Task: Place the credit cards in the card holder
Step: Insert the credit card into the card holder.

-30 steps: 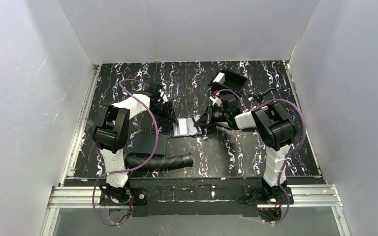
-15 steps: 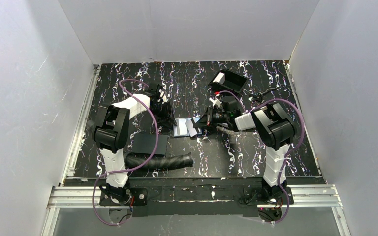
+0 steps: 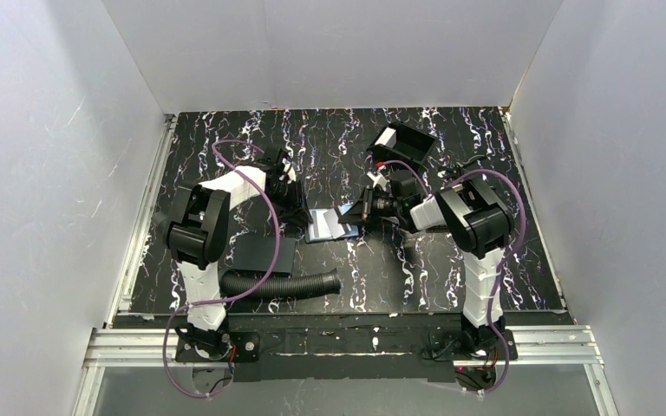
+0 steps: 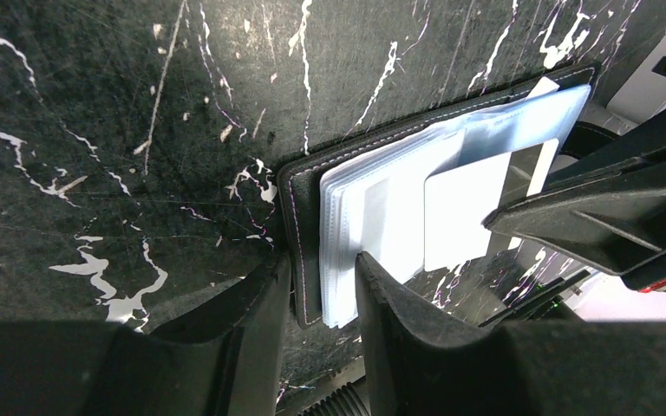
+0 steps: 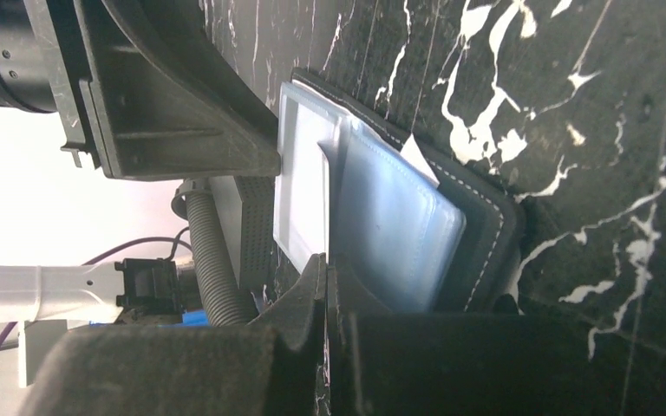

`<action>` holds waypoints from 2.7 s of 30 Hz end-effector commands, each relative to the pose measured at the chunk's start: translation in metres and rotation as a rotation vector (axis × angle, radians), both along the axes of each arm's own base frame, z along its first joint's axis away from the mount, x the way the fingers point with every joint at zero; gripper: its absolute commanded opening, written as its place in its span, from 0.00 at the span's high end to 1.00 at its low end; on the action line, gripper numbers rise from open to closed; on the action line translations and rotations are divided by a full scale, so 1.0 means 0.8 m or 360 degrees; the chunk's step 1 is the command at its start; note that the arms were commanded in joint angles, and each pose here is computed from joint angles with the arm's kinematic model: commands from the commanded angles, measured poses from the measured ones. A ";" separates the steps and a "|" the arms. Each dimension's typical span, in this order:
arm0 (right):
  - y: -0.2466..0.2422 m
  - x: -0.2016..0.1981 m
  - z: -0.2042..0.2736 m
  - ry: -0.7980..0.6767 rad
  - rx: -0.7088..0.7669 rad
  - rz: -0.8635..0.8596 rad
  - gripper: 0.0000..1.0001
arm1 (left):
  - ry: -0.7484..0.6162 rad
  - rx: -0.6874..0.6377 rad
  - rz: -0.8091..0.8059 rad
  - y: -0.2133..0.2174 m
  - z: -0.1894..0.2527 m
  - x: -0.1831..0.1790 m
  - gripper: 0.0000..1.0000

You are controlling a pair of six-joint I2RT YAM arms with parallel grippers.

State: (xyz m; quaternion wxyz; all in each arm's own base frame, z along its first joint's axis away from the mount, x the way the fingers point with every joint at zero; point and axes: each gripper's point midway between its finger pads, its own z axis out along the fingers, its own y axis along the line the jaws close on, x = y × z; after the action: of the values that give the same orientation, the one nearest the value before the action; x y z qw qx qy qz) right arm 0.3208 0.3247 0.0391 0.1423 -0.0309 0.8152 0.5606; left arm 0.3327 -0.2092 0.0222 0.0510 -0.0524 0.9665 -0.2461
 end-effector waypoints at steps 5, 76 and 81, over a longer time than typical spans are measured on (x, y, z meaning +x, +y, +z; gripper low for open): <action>0.004 0.033 0.015 -0.0138 0.0044 -0.0044 0.99 | 0.0110 0.0103 -0.0058 0.008 -0.030 -0.024 0.67; -0.027 -0.008 0.024 -0.0038 -0.0039 0.0133 0.99 | 0.0082 0.0246 -0.0015 0.019 -0.036 -0.030 0.72; -0.019 -0.016 0.018 -0.0038 -0.0021 0.0188 0.99 | 0.0115 0.0258 -0.0020 0.022 -0.045 -0.034 0.74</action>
State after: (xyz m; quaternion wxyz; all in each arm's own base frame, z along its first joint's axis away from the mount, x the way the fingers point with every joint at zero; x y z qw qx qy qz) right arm 0.3073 0.3034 0.0435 0.1030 -0.0609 0.8290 0.5463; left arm 0.3322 -0.2340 0.0318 0.0677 -0.0441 0.9614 -0.2630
